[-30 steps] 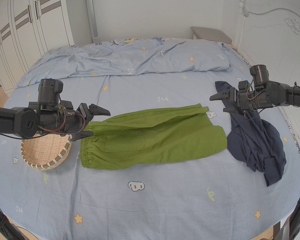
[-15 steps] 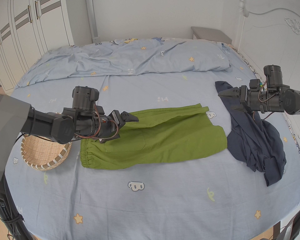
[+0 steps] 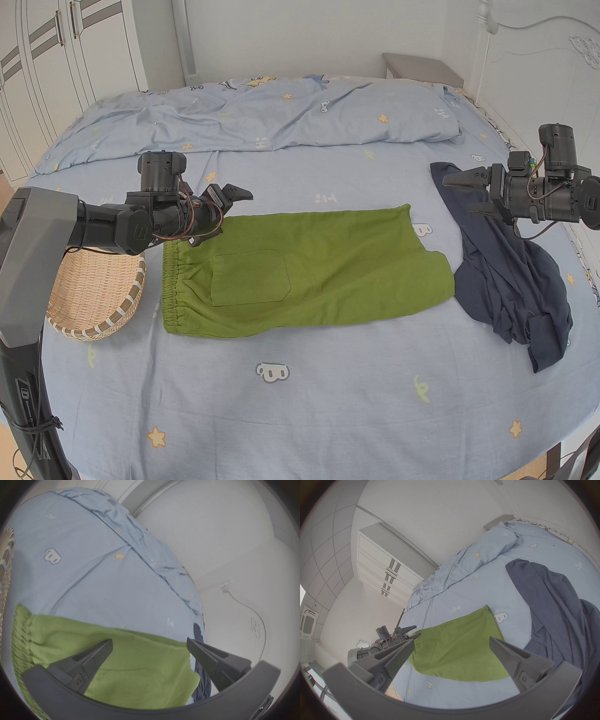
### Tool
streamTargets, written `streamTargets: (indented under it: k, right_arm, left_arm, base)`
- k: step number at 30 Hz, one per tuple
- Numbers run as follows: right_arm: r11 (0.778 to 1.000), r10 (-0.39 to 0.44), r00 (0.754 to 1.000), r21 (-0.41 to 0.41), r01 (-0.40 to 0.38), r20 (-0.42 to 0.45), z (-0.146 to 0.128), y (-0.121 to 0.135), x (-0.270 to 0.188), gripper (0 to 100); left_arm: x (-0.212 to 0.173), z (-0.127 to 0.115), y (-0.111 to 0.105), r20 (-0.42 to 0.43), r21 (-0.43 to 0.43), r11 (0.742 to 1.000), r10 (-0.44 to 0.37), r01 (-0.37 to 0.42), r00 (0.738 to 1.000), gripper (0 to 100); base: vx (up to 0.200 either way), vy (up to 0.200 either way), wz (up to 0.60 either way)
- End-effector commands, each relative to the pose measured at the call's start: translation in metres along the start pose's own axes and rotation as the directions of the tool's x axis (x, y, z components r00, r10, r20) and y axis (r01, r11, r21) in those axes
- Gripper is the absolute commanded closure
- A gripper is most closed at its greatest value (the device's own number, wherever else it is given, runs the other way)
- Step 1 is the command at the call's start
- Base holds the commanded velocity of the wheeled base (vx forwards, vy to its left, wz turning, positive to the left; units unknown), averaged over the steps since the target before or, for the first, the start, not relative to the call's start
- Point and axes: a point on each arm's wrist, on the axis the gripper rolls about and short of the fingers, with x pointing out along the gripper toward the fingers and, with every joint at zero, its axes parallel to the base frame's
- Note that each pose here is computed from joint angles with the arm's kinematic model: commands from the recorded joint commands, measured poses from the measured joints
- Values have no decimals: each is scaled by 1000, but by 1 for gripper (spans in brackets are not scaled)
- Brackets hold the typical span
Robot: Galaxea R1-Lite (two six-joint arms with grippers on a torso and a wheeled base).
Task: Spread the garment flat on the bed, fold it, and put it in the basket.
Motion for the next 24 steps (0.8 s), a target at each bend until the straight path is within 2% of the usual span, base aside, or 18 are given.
streamTargets:
  k: [1,6,13,18,22,24]
  right_arm:
    - [1000,1,1000,-2,-1,2,-1,2,-2,0]
    - [1000,9,1000,-12,-9,10,0,7,-7,0]
    - [1000,8,1000,-12,-8,5,-2,6,-7,0]
    - [1000,9,1000,-13,-9,3,-3,7,-7,0]
    - [1000,13,1000,-15,-12,7,-3,9,-11,0]
    - [1000,16,1000,-16,-16,7,-3,10,-11,0]
  left_arm:
    - [7,10,3,32,-18,1000,-5,5,999,0]
    - [4,5,2,16,-21,1000,1,-1,1000,0]
    - [-48,13,-24,51,-16,999,-34,35,998,0]
    - [-77,8,-30,42,-11,999,-43,43,998,0]
    - [-80,-7,-16,-16,-28,1000,2,-3,1000,0]
    - [-83,-18,-2,-49,-45,998,46,-48,998,0]
  base:
    - [0,0,0]
    - [0,0,0]
    - [0,0,0]
    - [0,0,0]
    - [0,0,0]
    - [0,0,0]
